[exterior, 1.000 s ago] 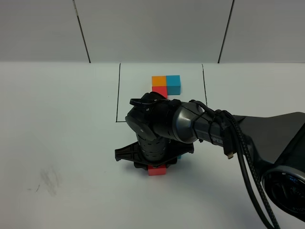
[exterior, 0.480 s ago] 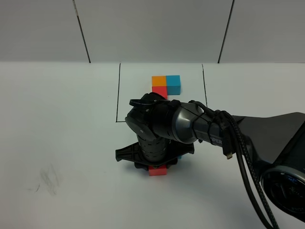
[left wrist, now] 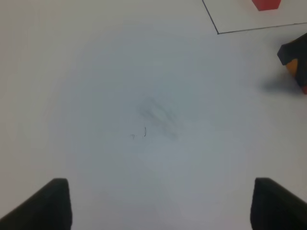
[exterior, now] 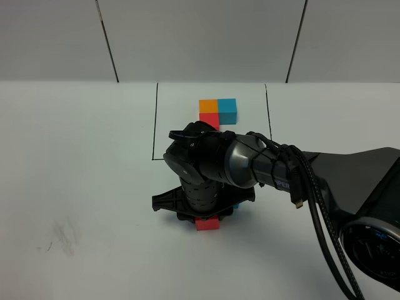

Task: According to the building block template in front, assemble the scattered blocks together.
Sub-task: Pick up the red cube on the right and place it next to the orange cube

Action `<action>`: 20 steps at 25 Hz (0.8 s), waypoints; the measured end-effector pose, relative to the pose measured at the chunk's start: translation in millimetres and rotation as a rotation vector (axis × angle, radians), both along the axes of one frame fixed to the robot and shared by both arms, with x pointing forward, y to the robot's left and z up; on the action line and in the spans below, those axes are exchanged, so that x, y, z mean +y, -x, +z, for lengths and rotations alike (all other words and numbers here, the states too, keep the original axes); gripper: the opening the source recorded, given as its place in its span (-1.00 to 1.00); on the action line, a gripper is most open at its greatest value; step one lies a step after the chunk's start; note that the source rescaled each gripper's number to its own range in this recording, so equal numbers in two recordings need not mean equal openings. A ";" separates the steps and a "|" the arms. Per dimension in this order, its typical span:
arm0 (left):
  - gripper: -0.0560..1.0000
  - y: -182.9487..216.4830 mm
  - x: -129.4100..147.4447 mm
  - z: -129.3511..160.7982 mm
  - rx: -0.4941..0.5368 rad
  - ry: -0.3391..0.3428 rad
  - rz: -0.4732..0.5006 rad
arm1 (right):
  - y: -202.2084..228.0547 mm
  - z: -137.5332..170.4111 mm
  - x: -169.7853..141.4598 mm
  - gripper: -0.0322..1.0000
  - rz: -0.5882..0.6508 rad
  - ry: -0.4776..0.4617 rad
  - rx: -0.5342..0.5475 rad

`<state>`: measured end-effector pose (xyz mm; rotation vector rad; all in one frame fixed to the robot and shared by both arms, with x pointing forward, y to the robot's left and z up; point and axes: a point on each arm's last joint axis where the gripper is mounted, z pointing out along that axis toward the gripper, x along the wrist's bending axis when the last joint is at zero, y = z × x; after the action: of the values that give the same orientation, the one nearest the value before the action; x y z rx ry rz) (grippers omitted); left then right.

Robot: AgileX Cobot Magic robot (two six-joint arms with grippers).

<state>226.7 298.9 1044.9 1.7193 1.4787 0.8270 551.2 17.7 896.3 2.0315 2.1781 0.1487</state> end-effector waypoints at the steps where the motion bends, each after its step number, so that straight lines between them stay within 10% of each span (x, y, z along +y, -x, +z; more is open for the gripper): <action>1: 0.96 0.0 0.0 0.0 0.000 0.000 0.000 | 0.0 -0.4 0.0 -0.42 0.000 0.001 0.001; 20: 0.96 0.0 0.0 0.0 0.000 0.000 0.000 | 0.0 -0.8 0.0 -0.43 0.000 0.002 0.001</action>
<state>226.7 298.9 1044.9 1.7193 1.4787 0.8270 551.3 17.7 895.4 2.0304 2.1783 0.1459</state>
